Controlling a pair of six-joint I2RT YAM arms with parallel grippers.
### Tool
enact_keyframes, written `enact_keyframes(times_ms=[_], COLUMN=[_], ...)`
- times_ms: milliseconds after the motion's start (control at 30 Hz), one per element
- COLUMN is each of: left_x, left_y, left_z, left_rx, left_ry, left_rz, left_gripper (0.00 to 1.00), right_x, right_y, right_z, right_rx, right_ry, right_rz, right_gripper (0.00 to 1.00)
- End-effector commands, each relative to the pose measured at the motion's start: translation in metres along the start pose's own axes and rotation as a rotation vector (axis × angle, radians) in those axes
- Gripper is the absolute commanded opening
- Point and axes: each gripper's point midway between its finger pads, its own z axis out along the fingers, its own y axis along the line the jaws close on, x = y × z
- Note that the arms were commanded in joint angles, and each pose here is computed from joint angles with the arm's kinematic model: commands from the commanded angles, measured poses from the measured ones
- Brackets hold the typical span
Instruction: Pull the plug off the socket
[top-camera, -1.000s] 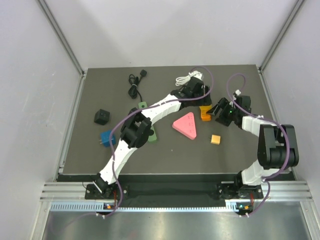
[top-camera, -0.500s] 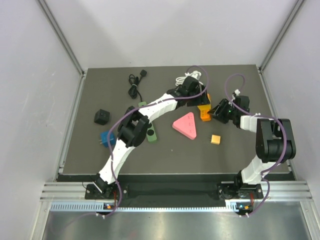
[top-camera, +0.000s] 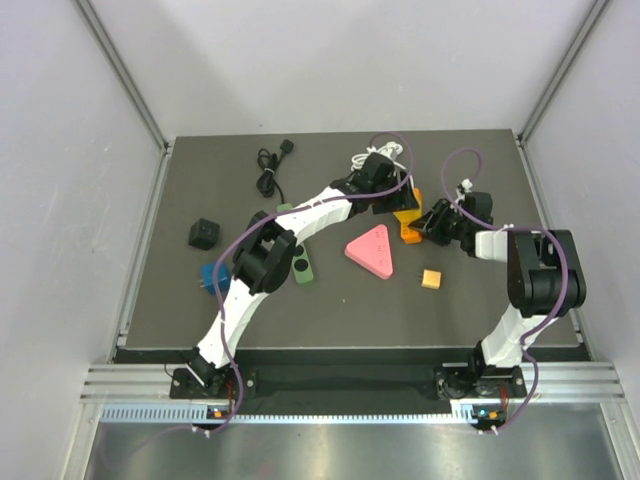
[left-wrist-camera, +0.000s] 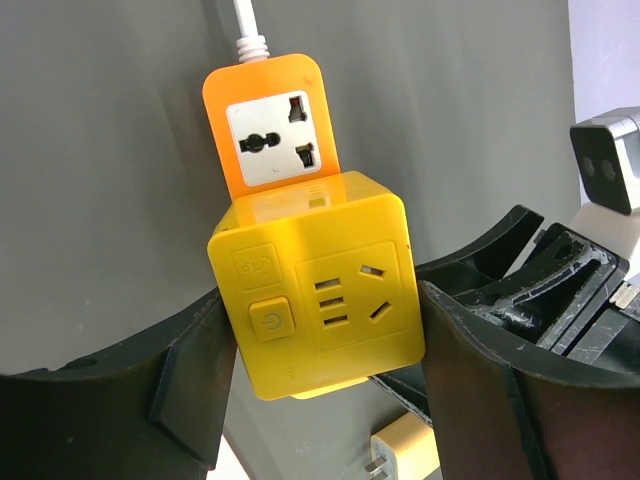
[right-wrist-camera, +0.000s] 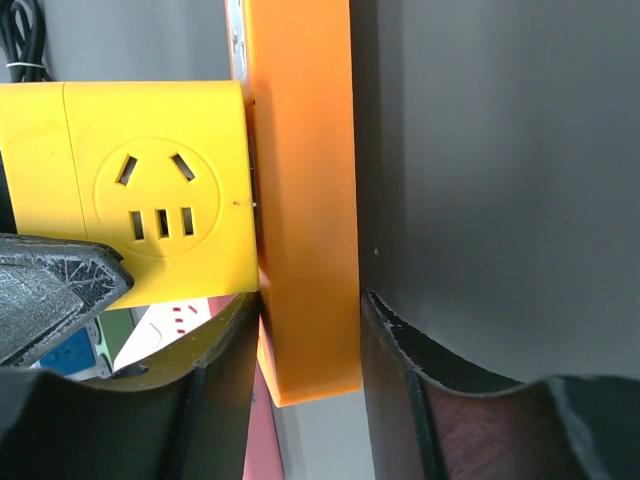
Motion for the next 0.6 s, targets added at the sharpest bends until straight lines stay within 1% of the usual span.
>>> enact_keyframes(times_ms=[0,133,167,233,267,333,567], left_x=[0.001,0.003,0.002,0.005,0.004,0.007,0.006], left_y=[-0.03,-0.034,-0.036,-0.036,-0.038,-0.035,-0.023], left_z=[-0.018,-0.022,-0.024,-0.025,-0.027,-0.028,-0.034], left_rx=[0.087,0.111,0.12,0.133,0.141,0.133,0.063], left_ry=[0.022,0.026,0.023,0.026,0.022,0.027,0.036], left_rz=[-0.015,-0.011,-0.003,0.008,0.015,0.029,0.099], left_gripper=[0.0,0.0,0.0,0.0,0.0,0.0,0.0], right_x=[0.002,0.005,0.005,0.004,0.005,0.003,-0.008], right_y=[0.01,0.005,0.006,0.006,0.004,-0.001,-0.015], right_z=[0.006,0.007,0.007,0.007,0.007,0.006,-0.009], right_rx=[-0.056,-0.043,-0.043,-0.04,-0.029,0.001,0.114], right_ry=[0.006,0.01,0.009,0.006,0.012,0.001,-0.072], right_rz=[-0.024,-0.02,-0.023,-0.029,-0.025,-0.035,-0.076], right_gripper=[0.4,0.32,0.26,0.19,0.09,0.0,0.0])
